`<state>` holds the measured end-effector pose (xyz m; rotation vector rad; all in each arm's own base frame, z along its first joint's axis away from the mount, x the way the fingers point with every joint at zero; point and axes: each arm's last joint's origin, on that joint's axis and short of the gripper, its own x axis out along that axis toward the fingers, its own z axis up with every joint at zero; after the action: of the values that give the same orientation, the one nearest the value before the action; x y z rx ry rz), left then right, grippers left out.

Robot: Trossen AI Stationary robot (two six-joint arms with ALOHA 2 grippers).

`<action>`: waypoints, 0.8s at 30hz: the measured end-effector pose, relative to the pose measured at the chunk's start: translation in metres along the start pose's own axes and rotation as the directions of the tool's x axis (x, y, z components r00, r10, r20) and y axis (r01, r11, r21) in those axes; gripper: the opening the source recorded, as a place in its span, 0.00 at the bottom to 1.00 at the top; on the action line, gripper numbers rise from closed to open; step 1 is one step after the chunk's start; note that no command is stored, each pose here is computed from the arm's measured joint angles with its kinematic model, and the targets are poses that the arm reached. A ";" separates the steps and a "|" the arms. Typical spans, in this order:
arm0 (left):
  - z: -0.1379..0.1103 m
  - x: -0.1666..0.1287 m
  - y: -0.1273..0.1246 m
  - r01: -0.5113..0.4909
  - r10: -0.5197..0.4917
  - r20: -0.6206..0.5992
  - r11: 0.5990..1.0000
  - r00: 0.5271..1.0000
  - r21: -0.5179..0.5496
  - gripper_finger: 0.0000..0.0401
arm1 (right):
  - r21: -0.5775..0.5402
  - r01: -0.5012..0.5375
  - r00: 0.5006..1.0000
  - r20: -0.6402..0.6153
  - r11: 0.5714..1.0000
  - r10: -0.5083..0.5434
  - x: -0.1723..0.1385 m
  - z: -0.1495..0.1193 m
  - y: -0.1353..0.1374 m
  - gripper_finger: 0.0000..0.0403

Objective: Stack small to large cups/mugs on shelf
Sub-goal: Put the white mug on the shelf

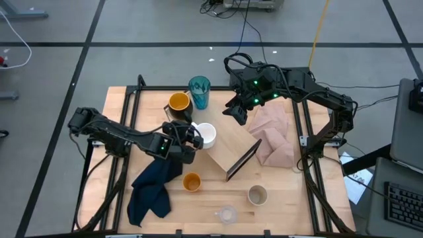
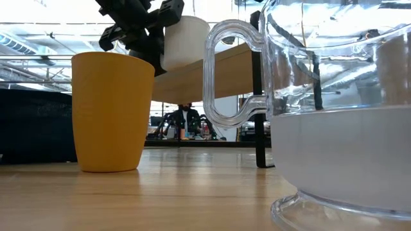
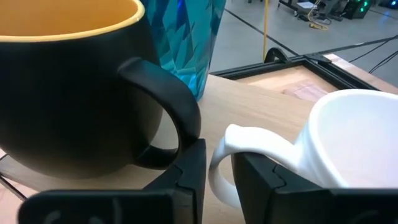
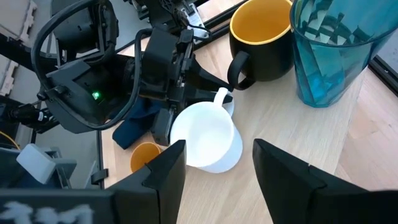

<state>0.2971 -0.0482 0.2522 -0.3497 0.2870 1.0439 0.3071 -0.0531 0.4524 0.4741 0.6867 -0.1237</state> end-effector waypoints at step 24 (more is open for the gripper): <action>0.003 0.005 -0.005 0.067 -0.073 -0.075 0.994 0.994 -0.082 0.20 | -0.004 -0.019 1.000 -0.020 1.000 0.019 0.000 -0.001 0.000 0.44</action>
<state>0.3041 -0.0451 0.2535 -0.4702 0.3019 0.9757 0.3064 -0.0521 0.4516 0.4785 0.7020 -0.0999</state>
